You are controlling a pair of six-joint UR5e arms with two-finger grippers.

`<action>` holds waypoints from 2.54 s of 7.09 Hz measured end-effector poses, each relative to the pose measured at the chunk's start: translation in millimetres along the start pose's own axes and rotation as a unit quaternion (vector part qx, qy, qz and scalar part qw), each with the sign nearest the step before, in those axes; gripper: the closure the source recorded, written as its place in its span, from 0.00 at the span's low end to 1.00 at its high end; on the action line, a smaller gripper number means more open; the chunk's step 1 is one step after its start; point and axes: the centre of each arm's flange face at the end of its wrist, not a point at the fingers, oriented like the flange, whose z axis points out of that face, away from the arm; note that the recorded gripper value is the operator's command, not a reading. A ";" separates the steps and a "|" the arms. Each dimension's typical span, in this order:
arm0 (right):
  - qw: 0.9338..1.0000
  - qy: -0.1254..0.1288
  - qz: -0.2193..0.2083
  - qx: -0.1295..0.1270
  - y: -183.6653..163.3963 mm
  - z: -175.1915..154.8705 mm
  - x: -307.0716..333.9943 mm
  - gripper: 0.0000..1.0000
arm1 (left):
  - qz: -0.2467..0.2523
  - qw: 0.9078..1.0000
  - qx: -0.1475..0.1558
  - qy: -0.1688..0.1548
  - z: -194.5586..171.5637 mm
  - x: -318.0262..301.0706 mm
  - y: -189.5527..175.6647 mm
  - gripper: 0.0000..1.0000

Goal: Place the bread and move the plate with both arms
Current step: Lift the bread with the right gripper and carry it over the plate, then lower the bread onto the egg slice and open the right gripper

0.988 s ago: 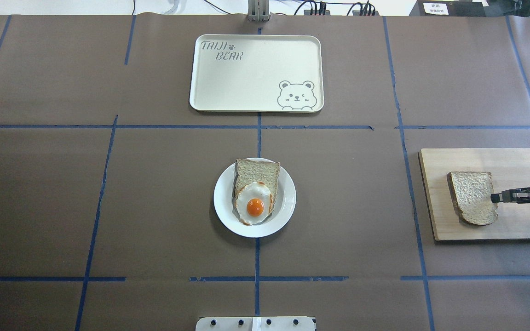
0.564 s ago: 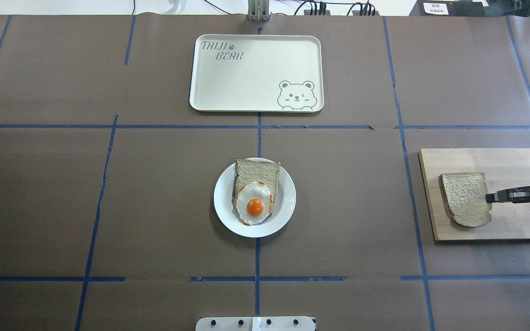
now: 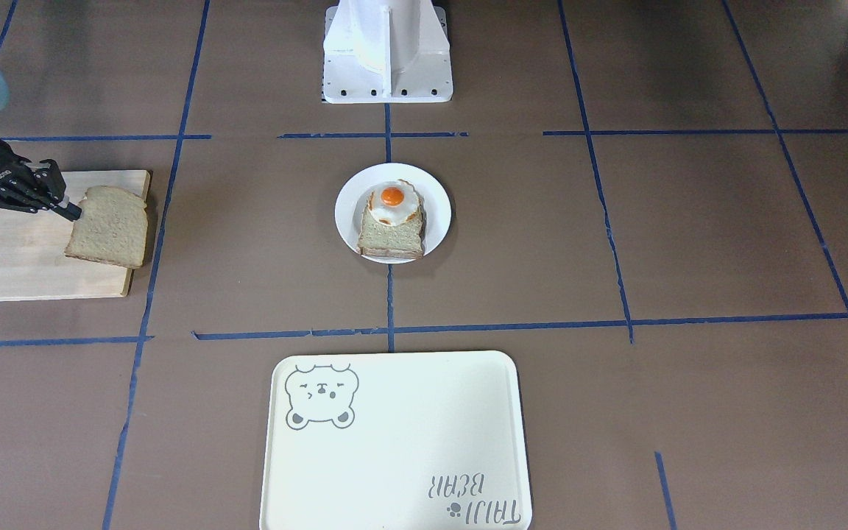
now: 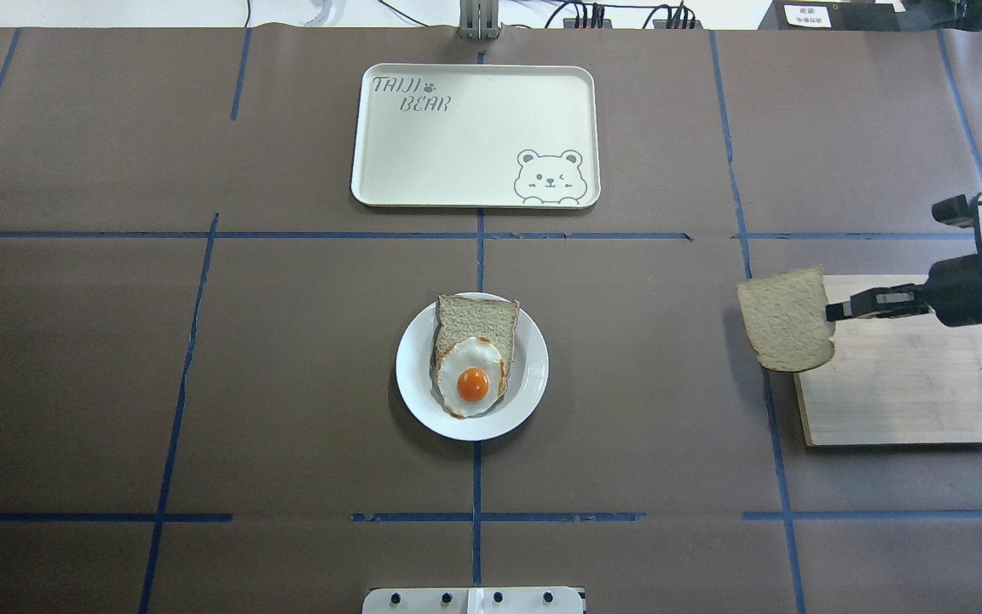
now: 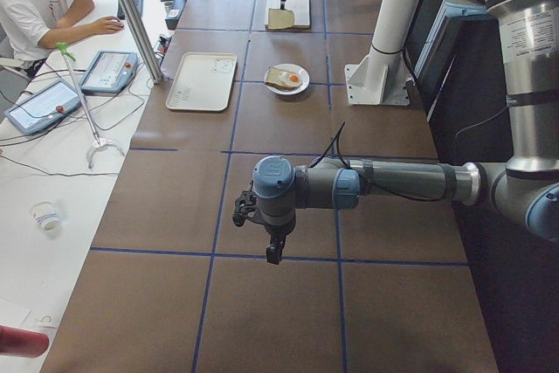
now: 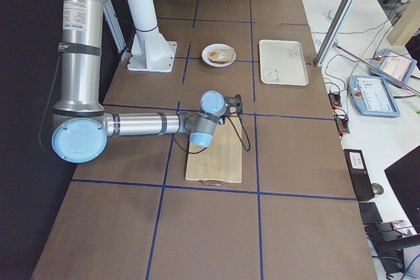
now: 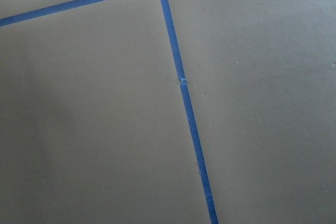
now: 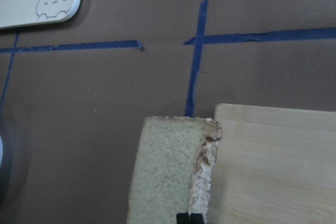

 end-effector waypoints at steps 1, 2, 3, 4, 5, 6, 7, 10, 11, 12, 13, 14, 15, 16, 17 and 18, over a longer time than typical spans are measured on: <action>1.000 -0.021 0.006 0.005 -25.7 12.1 -38.2 1.00 | 0.000 1.000 0.000 0.000 0.0 0.0 0.0 0.00; 0.999 -0.041 0.012 0.006 -46.1 25.6 -77.2 1.00 | 0.000 1.000 0.000 0.000 0.0 0.0 0.0 0.00; 0.998 -0.057 0.019 0.007 -62.5 41.0 -118.2 1.00 | 0.000 1.000 0.000 0.000 0.0 0.0 0.0 0.00; 0.997 -0.068 0.025 0.009 -74.8 60.1 -161.6 1.00 | 0.001 1.000 0.001 0.000 -0.2 0.1 -0.3 0.00; 0.997 -0.075 0.032 0.014 -78.6 84.0 -205.0 1.00 | 0.004 1.000 0.005 -0.001 -0.7 0.5 -1.0 0.00; 0.996 -0.080 0.039 0.026 -69.4 112.7 -242.3 1.00 | 0.007 1.000 0.007 -0.001 -1.1 0.8 -1.7 0.00; 0.995 -0.083 0.042 0.039 -50.1 140.9 -268.4 1.00 | 0.008 1.000 0.008 -0.002 -1.1 0.8 -1.9 0.00; 0.994 -0.090 0.038 0.055 13.7 198.0 -312.6 1.00 | 0.008 1.000 0.008 -0.002 -0.7 0.3 -1.8 0.00; 0.993 -0.092 0.037 0.057 32.4 210.8 -323.1 1.00 | 0.008 1.000 0.008 -0.002 -0.6 0.1 -1.8 0.00; 0.994 -0.092 0.036 0.055 44.4 217.4 -326.9 1.00 | 0.008 1.000 0.008 -0.002 -0.5 0.0 -1.8 0.00; 0.994 -0.090 0.035 0.053 51.4 220.6 -325.5 1.00 | 0.008 1.000 0.008 -0.002 -0.1 -0.1 -1.8 0.00; 0.994 -0.087 0.035 0.052 55.0 221.8 -321.1 1.00 | 0.008 1.000 0.008 -0.002 0.2 0.0 -1.8 0.00; 0.994 -0.085 0.035 0.052 55.9 221.7 -316.0 1.00 | 0.008 1.000 0.008 -0.002 0.3 0.0 -1.8 0.00; 0.995 -0.081 0.036 0.052 56.7 221.5 -309.9 1.00 | 0.008 1.000 0.008 -0.002 0.5 0.0 -1.8 0.00; 0.995 -0.078 0.036 0.052 57.5 220.3 -303.8 0.99 | 0.009 1.000 0.007 -0.001 0.7 0.2 -1.9 0.00; 0.995 -0.077 0.037 0.053 58.2 218.7 -300.3 0.98 | 0.009 1.000 0.007 -0.001 0.8 0.3 -1.9 0.00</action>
